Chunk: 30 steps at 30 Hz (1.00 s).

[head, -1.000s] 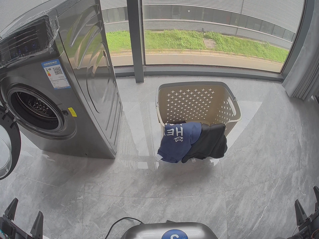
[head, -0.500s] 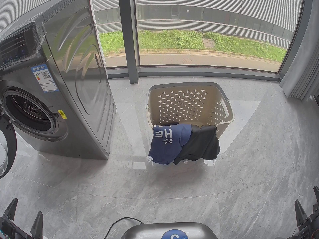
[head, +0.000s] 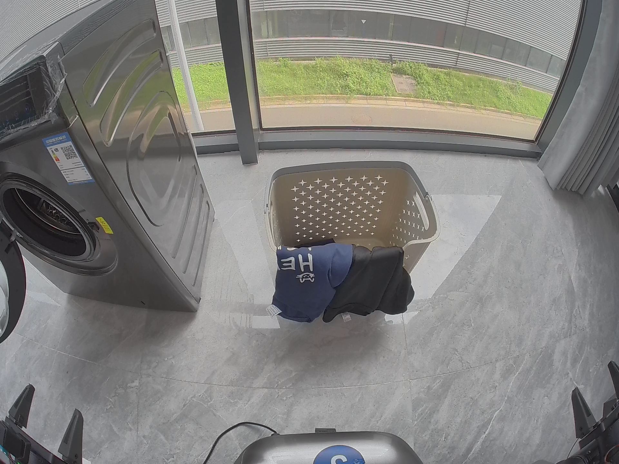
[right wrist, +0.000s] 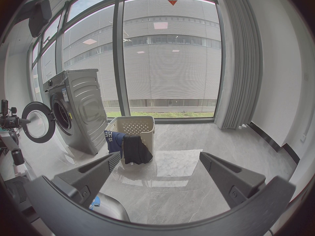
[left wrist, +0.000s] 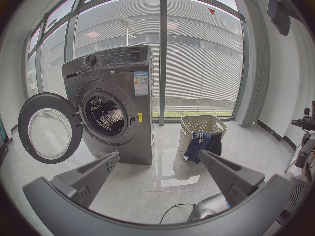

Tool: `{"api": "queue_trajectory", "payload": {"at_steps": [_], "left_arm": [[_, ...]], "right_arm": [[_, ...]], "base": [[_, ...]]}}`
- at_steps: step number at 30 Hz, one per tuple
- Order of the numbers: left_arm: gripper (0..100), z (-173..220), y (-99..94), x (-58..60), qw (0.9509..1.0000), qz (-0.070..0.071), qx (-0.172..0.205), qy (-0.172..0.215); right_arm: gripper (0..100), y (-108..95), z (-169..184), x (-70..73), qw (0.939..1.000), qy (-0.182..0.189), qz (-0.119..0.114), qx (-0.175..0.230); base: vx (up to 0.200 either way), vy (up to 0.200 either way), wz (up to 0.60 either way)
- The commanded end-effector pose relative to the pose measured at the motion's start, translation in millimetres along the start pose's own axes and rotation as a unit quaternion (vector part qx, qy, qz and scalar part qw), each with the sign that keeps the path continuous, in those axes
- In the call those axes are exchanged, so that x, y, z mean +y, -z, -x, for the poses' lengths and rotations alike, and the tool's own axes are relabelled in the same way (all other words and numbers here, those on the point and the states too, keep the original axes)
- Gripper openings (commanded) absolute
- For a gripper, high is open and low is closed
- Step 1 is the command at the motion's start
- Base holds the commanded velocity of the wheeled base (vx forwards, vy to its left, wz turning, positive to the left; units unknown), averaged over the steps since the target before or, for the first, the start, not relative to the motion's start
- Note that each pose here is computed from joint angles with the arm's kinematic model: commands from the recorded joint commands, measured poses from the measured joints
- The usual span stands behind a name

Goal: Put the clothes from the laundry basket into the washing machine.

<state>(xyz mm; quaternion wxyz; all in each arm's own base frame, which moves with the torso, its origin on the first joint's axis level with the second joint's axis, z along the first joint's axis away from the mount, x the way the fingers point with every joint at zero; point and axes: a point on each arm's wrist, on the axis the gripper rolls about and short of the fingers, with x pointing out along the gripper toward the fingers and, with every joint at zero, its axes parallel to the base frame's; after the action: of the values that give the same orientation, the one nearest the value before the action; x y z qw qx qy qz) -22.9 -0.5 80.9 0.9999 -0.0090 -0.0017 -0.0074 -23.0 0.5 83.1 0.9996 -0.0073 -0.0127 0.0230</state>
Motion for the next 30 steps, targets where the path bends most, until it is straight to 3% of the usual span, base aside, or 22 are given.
{"api": "queue_trajectory", "payload": {"at_steps": [1, 22, 30], "left_arm": [[100, -0.1, 4.3, 0.1, 1.0000, 0.000, 0.001, 0.000], [100, -0.2, 4.3, 0.1, 1.0000, 0.000, 0.002, 0.000], [100, -0.1, 4.3, 0.1, 1.0000, 0.000, 0.001, 0.000]], "right_arm": [[100, 5.2, 0.0, 0.1, 1.0000, 0.000, 0.000, 0.001], [100, 5.2, 0.0, 0.1, 1.0000, 0.000, 0.001, 0.001], [100, 5.1, 0.0, 0.1, 1.0000, 0.000, 0.001, 0.000]], "base": [[0.000, 0.000, 0.00], [0.000, 0.000, 0.00], [0.200, 0.000, 0.00]]}}
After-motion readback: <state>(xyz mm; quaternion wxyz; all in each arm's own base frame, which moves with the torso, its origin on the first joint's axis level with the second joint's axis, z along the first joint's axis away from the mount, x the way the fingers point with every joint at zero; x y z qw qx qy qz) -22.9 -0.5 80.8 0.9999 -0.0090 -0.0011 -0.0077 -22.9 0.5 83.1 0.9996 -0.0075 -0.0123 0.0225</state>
